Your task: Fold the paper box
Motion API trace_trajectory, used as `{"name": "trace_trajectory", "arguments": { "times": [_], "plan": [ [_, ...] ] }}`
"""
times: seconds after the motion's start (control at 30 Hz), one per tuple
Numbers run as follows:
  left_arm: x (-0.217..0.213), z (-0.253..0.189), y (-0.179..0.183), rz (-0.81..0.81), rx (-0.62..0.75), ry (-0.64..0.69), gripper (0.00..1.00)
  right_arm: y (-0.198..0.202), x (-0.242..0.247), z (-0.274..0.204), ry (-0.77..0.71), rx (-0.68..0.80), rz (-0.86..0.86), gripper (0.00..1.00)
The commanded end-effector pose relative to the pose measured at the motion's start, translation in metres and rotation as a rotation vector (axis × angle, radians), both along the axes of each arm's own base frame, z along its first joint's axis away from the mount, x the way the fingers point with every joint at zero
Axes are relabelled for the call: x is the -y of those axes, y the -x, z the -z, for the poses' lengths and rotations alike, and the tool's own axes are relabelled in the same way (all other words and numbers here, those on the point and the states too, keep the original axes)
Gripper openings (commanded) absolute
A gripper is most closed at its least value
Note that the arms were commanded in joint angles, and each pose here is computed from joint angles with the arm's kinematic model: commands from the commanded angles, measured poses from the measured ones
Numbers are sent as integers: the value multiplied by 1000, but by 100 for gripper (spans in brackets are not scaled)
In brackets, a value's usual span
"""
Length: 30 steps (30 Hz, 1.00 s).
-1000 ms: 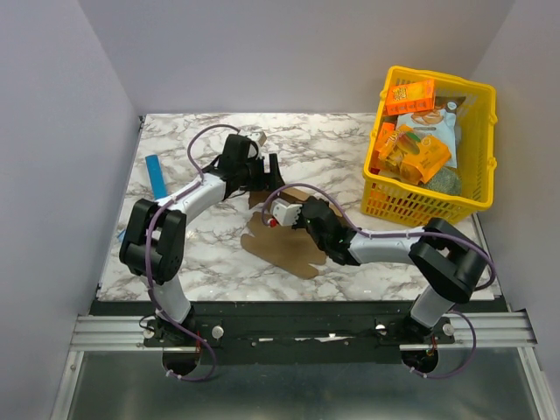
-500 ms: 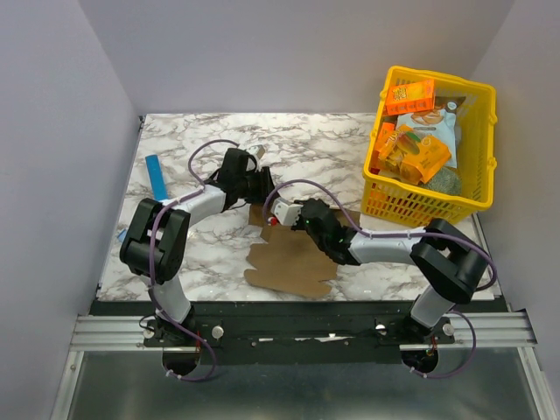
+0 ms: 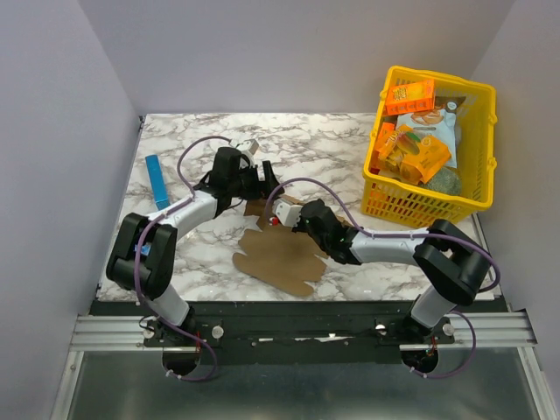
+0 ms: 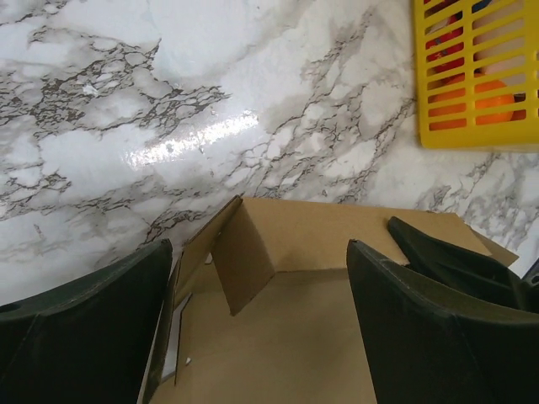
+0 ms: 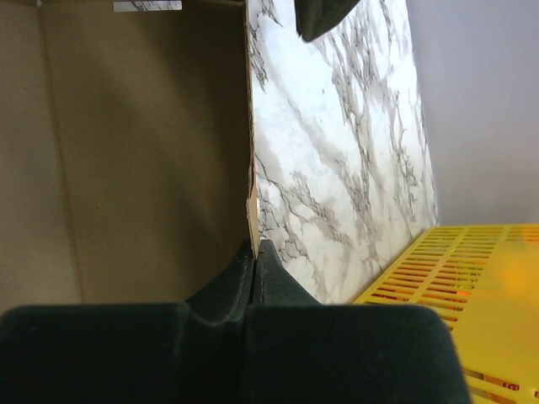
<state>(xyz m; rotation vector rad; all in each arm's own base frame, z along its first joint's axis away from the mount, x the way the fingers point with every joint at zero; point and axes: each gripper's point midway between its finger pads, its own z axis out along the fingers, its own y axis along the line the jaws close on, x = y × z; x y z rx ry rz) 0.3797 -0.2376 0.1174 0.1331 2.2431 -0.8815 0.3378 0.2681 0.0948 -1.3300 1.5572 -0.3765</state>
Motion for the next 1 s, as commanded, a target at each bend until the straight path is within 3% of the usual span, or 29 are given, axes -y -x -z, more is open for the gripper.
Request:
{"name": "trace_trajectory", "arguments": {
  "times": [0.0, 0.33, 0.47, 0.6, 0.97],
  "plan": [
    [-9, -9, 8, -6, 31, 15, 94, 1, -10, -12, -66, -19, -20, 1],
    [-8, -10, 38, 67, 82, 67, 88, -1, -9, -6, -85, -56, -16, 1],
    [-14, -12, 39, 47, 112, 50, 84, 0, -8, -9, -93, -57, -17, 1],
    [-13, -9, 33, 40, 128, 28, 72, 1, -8, -10, -90, -60, -18, 1],
    [3, -4, 33, 80, 197, -91, 65, 3, -8, -11, -91, -71, -18, 1]
  ]
}}
